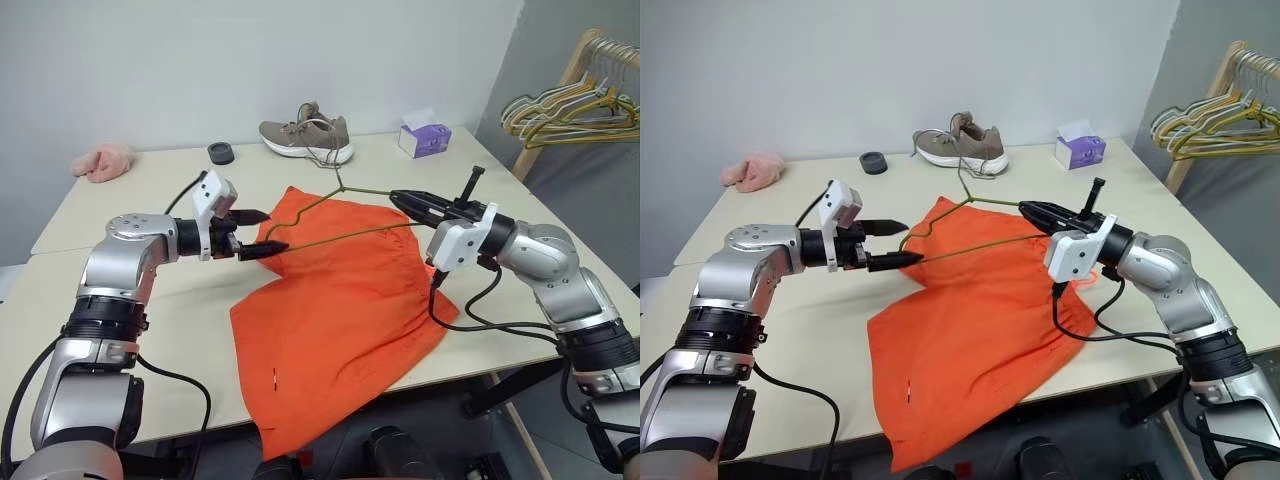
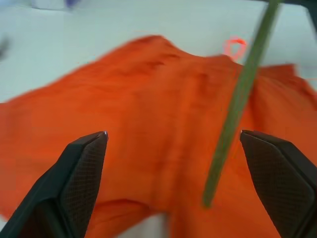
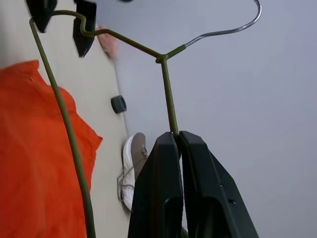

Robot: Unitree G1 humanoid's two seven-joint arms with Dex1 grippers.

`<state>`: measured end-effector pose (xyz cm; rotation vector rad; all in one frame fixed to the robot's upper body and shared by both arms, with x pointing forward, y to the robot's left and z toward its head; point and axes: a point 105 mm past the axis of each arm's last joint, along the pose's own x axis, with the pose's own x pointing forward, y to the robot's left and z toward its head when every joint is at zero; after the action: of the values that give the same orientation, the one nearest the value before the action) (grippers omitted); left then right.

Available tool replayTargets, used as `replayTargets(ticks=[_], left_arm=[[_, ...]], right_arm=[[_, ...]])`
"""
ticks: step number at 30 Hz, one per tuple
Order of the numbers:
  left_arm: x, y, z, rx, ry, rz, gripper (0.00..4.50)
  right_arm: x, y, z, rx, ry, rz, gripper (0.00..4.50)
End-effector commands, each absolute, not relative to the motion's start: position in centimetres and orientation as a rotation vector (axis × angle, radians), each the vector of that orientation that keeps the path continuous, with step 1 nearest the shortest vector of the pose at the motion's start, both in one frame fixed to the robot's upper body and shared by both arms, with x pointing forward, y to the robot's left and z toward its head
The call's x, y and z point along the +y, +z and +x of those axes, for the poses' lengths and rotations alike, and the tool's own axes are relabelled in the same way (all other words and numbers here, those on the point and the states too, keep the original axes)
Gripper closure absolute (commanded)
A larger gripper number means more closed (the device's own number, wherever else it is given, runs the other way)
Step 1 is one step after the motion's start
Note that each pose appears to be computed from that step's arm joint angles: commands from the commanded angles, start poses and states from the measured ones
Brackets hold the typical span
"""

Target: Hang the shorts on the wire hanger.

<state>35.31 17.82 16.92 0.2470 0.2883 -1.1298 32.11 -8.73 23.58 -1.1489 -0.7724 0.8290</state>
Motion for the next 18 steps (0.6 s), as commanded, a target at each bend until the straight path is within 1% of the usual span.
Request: replayTargets(ticks=[1, 4, 7, 9, 12, 18], left_arm=[[16.9, 17.4, 33.9, 0.301, -1.251, 0.330, 0.00], [16.8, 16.5, 33.2, 0.338, -1.295, 0.359, 0.00], [16.7, 15.9, 33.2, 0.352, -1.297, 0.377, 0.00], [16.7, 15.7, 33.3, 0.363, -1.296, 0.364, 0.40], [16.7, 15.8, 33.5, 0.358, -1.290, 0.344, 1.20], [16.6, 15.5, 33.3, 0.366, -1.288, 0.340, 3.10]], right_arm=[[-7.6, 25.6, 31.0, -0.873, 0.846, -1.132, 4.46], [-7.0, 25.7, 30.6, -0.888, 0.867, -1.112, 4.46], [-6.6, 25.7, 30.2, -0.897, 0.885, -1.095, 4.46], [-6.5, 25.7, 30.1, -0.895, 0.891, -1.085, 4.50], [-6.6, 25.6, 30.0, -0.883, 0.893, -1.069, 4.50], [-6.5, 25.3, 29.7, -0.868, 0.904, -1.057, 4.50]])
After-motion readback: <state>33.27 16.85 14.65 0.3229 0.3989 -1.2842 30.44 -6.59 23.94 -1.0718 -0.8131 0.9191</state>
